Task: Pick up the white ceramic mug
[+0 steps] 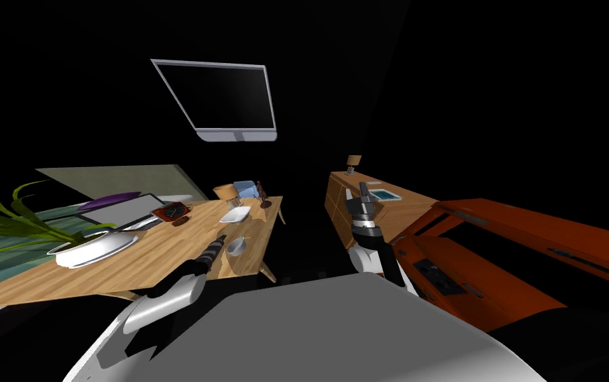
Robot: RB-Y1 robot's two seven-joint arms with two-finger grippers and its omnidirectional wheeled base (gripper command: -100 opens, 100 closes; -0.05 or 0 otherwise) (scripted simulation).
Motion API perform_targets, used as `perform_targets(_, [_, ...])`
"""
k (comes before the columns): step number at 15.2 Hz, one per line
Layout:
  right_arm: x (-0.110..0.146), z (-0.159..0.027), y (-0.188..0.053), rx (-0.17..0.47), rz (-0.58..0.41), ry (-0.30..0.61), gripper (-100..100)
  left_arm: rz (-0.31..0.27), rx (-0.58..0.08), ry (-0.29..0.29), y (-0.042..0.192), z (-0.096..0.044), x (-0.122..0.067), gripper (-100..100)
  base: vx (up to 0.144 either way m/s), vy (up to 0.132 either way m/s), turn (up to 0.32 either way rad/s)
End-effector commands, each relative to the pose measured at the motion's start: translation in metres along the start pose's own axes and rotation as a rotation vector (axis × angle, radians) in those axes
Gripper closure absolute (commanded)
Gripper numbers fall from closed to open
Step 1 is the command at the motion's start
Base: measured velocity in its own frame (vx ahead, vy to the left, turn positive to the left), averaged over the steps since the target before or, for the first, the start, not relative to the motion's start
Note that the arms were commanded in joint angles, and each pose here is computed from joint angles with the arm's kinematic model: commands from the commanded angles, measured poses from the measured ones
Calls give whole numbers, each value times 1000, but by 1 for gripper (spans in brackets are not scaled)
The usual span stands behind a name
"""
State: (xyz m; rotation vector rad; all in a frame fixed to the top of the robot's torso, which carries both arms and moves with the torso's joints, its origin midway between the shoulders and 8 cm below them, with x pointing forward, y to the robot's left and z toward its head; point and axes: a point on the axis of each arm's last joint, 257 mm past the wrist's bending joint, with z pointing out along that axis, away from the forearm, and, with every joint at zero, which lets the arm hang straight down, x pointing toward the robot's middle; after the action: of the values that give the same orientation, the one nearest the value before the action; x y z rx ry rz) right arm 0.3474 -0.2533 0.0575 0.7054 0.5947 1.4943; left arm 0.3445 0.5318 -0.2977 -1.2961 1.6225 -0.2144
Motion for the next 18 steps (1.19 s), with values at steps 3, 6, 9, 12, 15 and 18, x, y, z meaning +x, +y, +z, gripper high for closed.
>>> perform_targets(3, [0,0,0,0,0,0,0,7,-91,27,30,1,1,-100,41,4,-84])
perform_targets(6, [0,0,0,0,0,0,0,10,-160,48,54,0,1,-100,42,4,-86])
perform_targets(9, [0,0,0,0,0,0,0,12,-227,72,77,-1,3,-100,37,14,-82])
perform_targets(12, [0,0,0,0,0,0,0,12,-290,97,98,-4,4,-100,40,17,-82])
perform_targets(15, [0,0,0,0,0,0,0,9,-386,136,132,-11,5,-100,50,11,-105])
perform_targets(18, [0,0,0,0,0,0,0,5,-448,168,152,-18,9,-100,47,20,-78])
